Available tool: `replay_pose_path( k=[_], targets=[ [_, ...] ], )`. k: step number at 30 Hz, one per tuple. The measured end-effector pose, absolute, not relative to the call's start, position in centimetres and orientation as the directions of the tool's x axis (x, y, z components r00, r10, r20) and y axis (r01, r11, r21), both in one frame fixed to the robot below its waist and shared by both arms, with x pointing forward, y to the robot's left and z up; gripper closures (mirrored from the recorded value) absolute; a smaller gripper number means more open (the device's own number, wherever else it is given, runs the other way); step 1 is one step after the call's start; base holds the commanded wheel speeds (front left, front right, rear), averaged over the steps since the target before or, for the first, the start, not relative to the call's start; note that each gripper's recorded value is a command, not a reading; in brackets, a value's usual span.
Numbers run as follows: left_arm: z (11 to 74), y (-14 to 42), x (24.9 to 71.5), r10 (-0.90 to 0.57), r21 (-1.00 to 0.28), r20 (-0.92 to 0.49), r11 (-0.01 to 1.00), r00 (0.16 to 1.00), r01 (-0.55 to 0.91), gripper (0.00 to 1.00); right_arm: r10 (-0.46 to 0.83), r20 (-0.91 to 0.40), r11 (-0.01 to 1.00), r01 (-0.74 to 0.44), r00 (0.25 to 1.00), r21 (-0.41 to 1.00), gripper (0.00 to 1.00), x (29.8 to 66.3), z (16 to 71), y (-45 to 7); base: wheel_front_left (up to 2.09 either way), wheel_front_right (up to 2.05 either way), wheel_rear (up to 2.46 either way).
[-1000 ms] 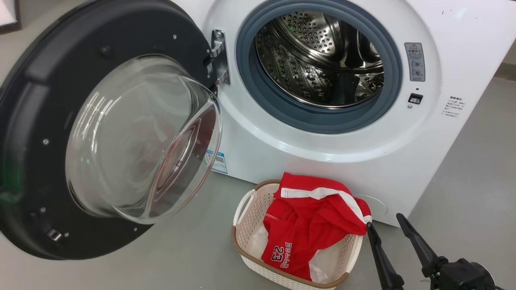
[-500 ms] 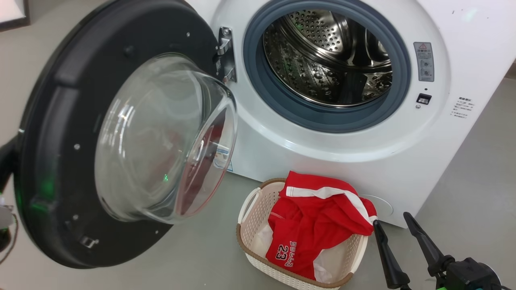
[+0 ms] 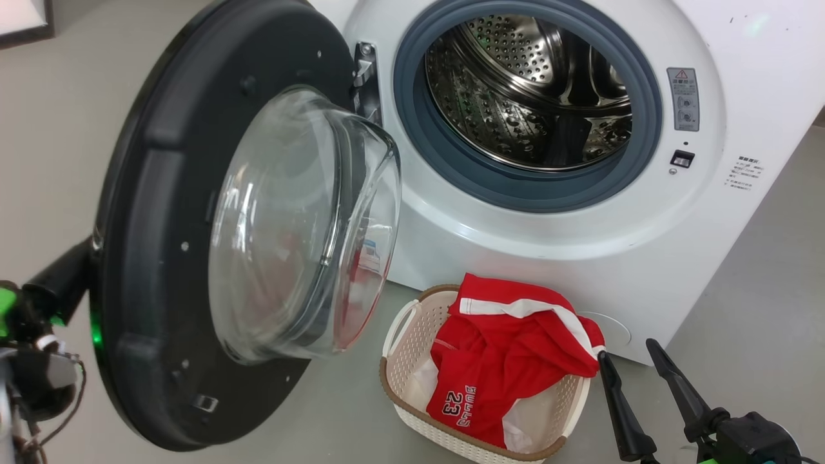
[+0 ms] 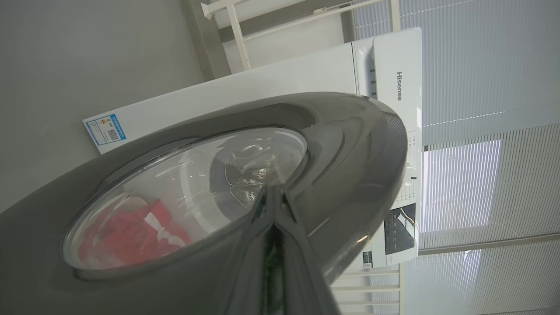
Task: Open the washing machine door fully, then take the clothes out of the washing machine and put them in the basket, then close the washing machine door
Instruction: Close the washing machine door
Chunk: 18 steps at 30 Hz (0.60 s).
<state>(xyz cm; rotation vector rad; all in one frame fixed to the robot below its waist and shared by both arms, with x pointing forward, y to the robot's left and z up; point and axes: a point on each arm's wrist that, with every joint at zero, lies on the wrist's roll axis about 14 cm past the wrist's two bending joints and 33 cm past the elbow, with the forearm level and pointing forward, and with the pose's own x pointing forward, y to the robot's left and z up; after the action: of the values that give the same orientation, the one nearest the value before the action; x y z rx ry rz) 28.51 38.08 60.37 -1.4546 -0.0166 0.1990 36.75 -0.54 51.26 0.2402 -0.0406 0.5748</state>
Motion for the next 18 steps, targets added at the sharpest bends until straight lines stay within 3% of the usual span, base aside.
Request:
replay_pose_path(
  k=[18],
  targets=[
    [60.5,30.5,32.2,-0.061,-0.987,-0.087,0.138,0.994,-0.078,1.00,0.479,0.088,0.845,-0.485,0.874,0.225,0.00,36.9,50.6,-2.6,0.00,0.00,0.00]
  ],
)
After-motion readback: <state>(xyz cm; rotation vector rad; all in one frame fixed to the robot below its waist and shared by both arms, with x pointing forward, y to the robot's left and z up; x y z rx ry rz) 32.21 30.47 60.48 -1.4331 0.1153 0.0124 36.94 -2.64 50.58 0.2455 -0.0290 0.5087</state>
